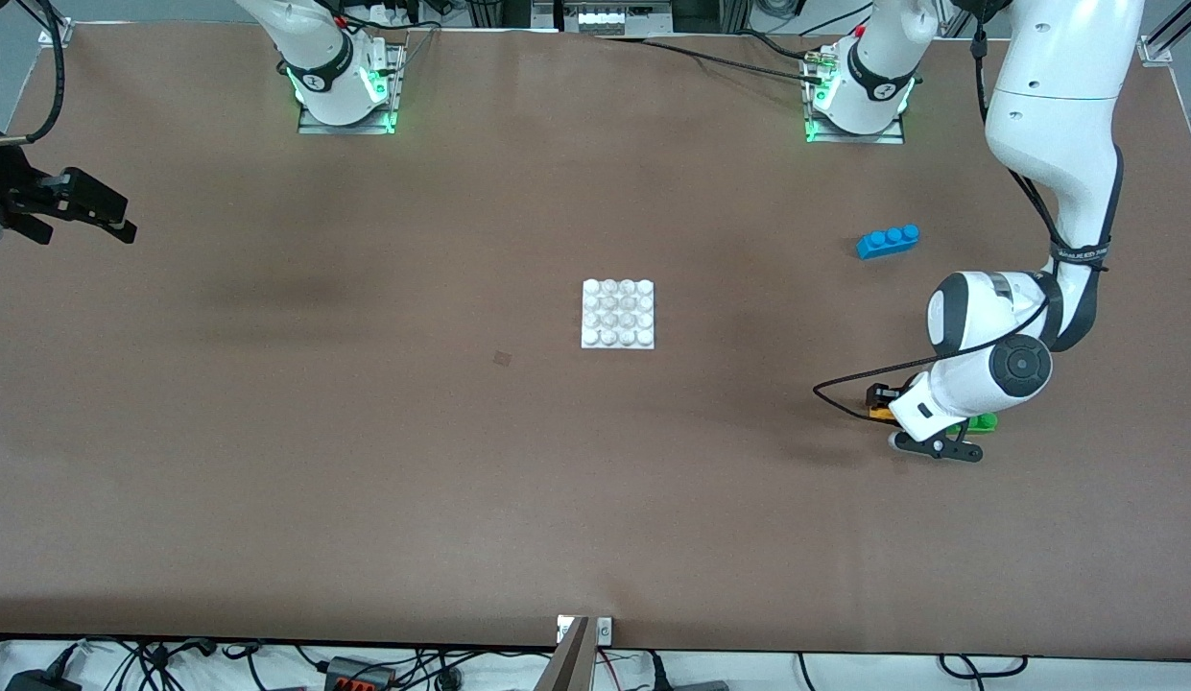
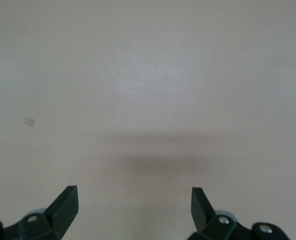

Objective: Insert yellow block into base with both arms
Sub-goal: 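Lower the left gripper onto the yellow brick and grasp it, then carry the yellow brick with the left gripper over the base plate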

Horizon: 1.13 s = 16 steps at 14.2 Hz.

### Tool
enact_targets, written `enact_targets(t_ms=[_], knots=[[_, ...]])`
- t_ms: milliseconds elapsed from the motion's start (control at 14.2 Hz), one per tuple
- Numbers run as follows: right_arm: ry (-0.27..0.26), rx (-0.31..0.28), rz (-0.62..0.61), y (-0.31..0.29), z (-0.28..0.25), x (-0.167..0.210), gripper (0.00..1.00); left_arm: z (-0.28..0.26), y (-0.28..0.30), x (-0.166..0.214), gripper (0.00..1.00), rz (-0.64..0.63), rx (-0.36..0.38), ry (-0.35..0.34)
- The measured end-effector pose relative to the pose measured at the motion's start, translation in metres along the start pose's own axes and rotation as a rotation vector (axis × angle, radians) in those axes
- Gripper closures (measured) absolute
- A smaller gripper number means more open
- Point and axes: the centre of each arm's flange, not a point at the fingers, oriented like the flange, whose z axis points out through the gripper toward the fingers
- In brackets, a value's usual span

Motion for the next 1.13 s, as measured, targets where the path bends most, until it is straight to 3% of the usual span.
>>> enact_targets(t_ms=[283,565,777,1131], knots=[[-0.002,0.0,0.015,0.0,0.001,0.0,0.0,-0.007,0.003,0.0,0.32,0.001,-0.008,-0.008],[-0.01,0.0,0.082,0.001,0.005,0.003,0.0,-0.061,0.036,-0.006,0.32,-0.002,-0.112,-0.047],[-0.01,0.0,0.092,0.001,0.005,0.003,0.0,-0.103,0.101,-0.012,0.32,0.018,-0.157,-0.05],[-0.009,0.0,0.094,0.001,0.005,0.003,0.0,-0.125,0.25,-0.037,0.32,-0.095,-0.203,-0.082]])
